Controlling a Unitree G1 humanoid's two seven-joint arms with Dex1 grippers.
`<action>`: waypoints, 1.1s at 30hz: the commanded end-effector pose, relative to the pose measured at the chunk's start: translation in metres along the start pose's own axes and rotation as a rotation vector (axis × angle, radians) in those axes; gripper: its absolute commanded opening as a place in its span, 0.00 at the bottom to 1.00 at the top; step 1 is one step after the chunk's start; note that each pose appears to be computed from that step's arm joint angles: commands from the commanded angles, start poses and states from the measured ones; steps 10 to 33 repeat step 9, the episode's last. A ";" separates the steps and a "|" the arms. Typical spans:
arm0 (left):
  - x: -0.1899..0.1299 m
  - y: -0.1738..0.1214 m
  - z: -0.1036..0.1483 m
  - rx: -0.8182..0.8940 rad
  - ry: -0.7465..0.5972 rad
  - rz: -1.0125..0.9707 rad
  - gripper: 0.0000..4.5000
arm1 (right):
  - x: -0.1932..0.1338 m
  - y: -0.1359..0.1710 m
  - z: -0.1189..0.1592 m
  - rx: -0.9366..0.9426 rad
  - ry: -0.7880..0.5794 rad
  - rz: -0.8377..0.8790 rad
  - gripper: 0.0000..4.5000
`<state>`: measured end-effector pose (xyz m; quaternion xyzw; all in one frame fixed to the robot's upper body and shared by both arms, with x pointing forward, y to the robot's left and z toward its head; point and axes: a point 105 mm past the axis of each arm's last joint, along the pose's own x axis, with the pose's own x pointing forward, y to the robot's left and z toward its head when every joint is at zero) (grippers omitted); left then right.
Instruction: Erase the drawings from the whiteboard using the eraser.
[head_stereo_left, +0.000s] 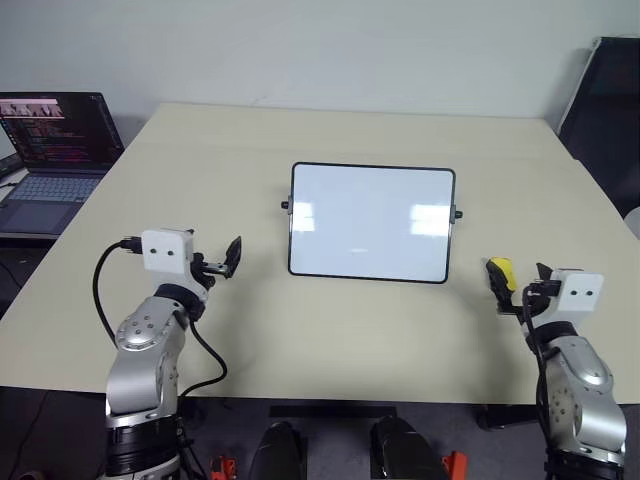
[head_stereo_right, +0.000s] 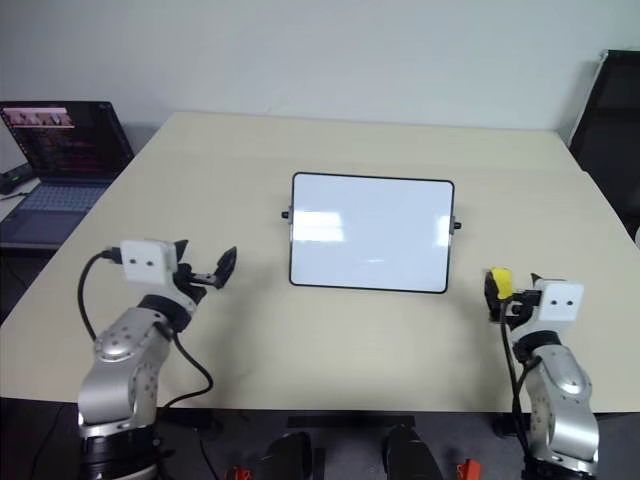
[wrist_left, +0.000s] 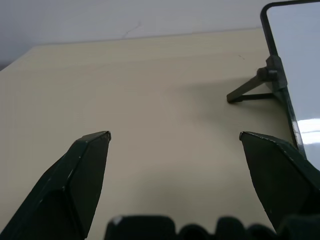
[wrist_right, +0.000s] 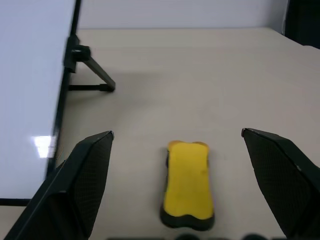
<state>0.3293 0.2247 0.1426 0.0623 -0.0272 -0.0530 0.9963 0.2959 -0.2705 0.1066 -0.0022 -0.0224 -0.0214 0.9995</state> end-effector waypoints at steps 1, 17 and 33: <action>0.002 -0.005 0.024 0.051 -0.092 0.003 1.00 | -0.003 -0.018 0.025 -0.034 -0.089 -0.036 0.99; 0.010 -0.015 0.016 0.058 -0.068 -0.047 1.00 | -0.009 -0.033 0.032 -0.074 -0.078 -0.081 0.99; 0.010 -0.015 0.016 0.058 -0.068 -0.047 1.00 | -0.009 -0.033 0.032 -0.074 -0.078 -0.081 0.99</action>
